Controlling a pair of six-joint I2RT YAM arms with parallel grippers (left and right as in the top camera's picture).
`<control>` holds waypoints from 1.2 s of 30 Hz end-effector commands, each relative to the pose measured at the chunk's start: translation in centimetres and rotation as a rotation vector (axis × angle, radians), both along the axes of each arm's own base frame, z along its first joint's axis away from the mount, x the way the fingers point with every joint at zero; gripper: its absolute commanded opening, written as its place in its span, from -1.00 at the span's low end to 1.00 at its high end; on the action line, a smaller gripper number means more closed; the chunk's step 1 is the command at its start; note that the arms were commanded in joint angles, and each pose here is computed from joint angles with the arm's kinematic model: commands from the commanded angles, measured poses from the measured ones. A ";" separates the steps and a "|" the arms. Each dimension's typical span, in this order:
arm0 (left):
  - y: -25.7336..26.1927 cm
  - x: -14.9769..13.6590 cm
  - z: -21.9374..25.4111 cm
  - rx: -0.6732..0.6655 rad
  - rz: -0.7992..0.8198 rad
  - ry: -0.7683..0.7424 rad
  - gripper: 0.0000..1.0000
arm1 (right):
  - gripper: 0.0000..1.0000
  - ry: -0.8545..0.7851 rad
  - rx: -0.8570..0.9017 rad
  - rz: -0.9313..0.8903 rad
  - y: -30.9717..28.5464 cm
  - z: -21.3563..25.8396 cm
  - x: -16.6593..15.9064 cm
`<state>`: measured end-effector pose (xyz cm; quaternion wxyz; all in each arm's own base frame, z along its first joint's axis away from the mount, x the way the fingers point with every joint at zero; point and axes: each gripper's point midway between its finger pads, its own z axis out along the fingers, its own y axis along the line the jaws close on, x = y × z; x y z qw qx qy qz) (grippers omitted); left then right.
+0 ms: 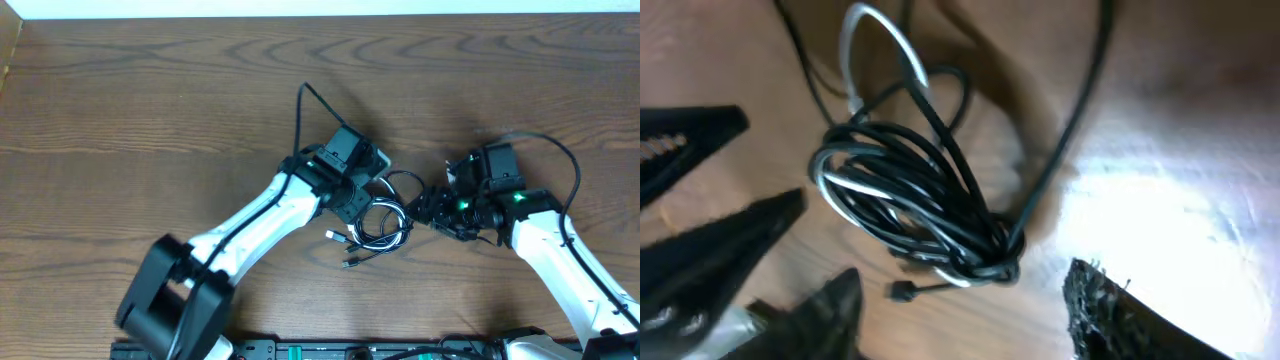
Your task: Untangle cables
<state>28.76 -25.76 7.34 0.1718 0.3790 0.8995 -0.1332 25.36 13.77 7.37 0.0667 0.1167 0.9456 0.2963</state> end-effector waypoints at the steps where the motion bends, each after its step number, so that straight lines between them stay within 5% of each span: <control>1: -0.7 0.1 2.9 -0.124 0.205 0.070 0.18 | 0.22 -0.124 -0.027 0.135 0.0 0.4 1.0; 6: 0.6 -1.5 1.1 -0.075 0.382 0.220 0.03 | 0.21 -0.126 -0.027 0.141 0.3 -0.8 1.6; 15: 3.3 -5.9 -1.8 0.071 0.401 0.387 -0.12 | -0.44 -0.014 0.039 0.195 3.1 -3.7 0.2; 20: 2.8 -5.0 -3.6 0.023 0.396 0.334 -0.23 | -0.54 0.142 0.079 0.123 5.6 -4.3 -1.8; 27: 3.4 -1.4 -7.0 0.035 0.437 0.148 -0.49 | -0.53 0.095 0.187 0.278 11.3 -2.6 -3.8; 36: -2.4 0.9 -2.7 -0.170 0.063 0.016 -0.53 | -0.49 -0.016 0.290 0.516 14.0 -0.5 -6.2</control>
